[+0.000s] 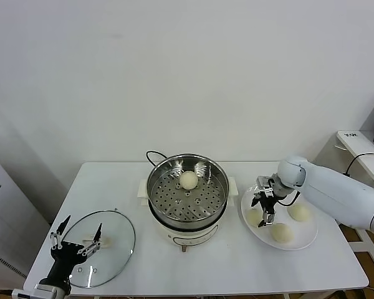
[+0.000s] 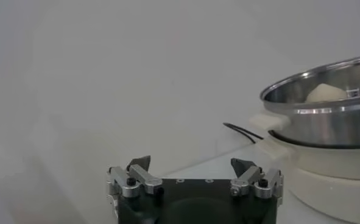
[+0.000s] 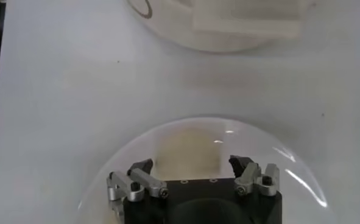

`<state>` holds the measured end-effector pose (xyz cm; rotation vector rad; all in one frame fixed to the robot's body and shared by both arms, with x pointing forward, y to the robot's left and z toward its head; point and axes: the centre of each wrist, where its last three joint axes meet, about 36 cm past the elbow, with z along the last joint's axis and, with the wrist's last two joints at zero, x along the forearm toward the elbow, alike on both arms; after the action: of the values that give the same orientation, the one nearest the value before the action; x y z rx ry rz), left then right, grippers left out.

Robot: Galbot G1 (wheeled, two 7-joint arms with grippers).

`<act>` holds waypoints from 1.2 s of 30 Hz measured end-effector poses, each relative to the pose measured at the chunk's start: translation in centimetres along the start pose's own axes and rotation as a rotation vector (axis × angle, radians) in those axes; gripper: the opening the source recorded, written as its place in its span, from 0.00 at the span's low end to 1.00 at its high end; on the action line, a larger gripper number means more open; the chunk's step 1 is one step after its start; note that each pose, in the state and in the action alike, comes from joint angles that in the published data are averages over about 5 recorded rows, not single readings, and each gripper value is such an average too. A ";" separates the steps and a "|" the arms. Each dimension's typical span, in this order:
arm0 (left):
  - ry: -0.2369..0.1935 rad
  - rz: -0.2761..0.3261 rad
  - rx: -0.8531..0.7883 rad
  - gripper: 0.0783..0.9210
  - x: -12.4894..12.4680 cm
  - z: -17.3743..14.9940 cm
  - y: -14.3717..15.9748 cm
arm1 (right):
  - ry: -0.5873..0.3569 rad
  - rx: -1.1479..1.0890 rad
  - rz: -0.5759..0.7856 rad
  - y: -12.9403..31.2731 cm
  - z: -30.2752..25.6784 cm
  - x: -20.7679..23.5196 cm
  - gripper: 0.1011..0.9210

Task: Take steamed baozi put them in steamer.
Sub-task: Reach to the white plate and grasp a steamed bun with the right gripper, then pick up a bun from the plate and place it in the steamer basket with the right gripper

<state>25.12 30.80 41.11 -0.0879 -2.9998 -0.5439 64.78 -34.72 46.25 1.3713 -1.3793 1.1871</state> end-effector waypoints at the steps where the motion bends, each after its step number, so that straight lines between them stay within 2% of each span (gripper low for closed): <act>1: 0.000 0.000 0.000 0.88 0.0 0.0 0.0 | -0.001 -0.002 0.000 0.1 0.0 -0.2 0.71; 9: -0.004 0.002 -0.005 0.88 0.1 -0.2 0.0 | -0.008 -0.003 0.008 0.3 0.2 -0.4 0.45; 11: -0.006 0.003 -0.007 0.88 0.0 -0.3 0.1 | -0.011 -0.002 0.011 0.3 0.2 0.0 0.36; 14: -0.008 0.003 -0.008 0.88 0.0 -0.4 0.1 | -0.016 0.001 0.023 -0.1 0.1 1.4 0.29; 22: -0.014 0.005 -0.011 0.88 -0.2 -0.5 0.2 | -0.057 0.018 0.092 -3.5 -1.9 10.5 0.28; 29: -0.020 0.002 -0.003 0.88 -0.3 -0.5 0.1 | -0.116 0.072 0.155 -5.8 -7.2 20.5 0.30; 32: -0.022 0.001 0.000 0.88 -0.3 -0.5 0.0 | -0.141 0.096 0.157 -5.8 -10.1 22.5 0.31; 36: -0.026 -0.001 0.002 0.88 -0.3 -0.7 0.1 | -0.165 0.126 0.133 -5.3 -14.5 22.6 0.31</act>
<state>25.50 30.63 41.72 -0.0944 -3.0260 -0.5440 68.02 -24.94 71.58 1.5136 -1.5545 1.2903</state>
